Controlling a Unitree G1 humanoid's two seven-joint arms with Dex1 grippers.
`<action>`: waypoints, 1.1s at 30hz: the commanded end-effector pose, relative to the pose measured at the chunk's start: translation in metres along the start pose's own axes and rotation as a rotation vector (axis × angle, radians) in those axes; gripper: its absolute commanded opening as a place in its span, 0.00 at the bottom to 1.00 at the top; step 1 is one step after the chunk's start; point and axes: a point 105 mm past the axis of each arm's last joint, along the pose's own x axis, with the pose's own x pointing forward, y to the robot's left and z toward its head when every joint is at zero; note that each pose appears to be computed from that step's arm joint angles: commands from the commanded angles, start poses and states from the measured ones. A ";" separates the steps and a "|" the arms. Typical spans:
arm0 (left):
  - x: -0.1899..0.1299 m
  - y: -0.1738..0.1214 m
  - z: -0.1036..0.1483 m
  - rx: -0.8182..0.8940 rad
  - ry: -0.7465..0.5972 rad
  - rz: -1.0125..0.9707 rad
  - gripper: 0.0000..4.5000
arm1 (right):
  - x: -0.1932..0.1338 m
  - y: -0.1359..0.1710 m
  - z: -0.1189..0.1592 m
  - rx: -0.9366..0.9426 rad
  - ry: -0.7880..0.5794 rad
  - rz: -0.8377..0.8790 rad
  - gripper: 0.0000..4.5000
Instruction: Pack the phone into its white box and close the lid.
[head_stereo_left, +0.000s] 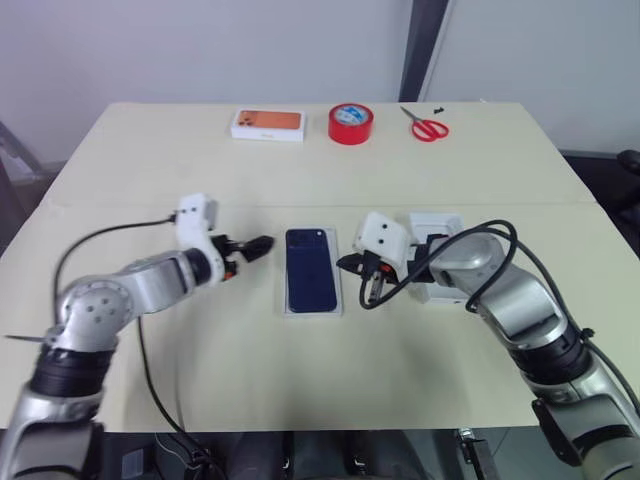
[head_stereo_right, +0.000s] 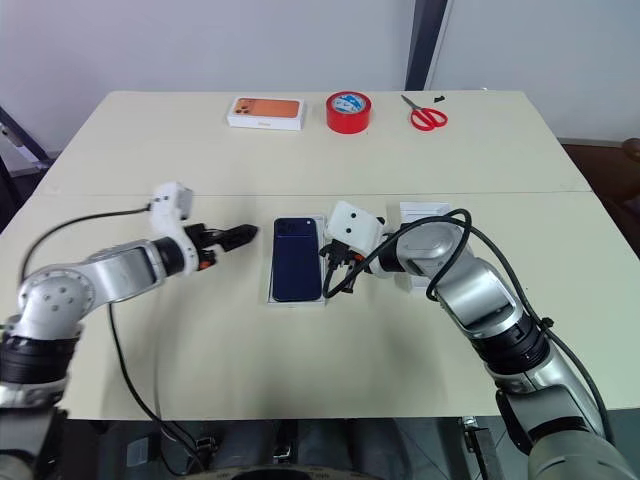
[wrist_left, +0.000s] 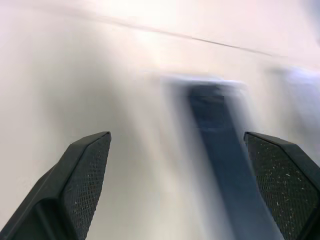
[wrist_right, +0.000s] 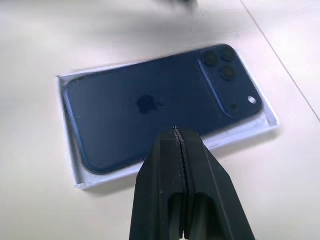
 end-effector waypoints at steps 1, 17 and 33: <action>-0.018 0.006 0.017 0.285 -0.139 -0.002 1.00 | 0.010 -0.002 0.022 -0.022 -0.039 -0.023 0.00; -0.077 0.004 -0.023 0.530 -0.110 -0.382 1.00 | 0.091 0.005 0.038 0.047 0.021 -0.057 0.00; -0.077 0.005 -0.030 0.531 -0.099 -0.373 1.00 | 0.079 0.012 0.045 0.033 -0.009 -0.014 0.00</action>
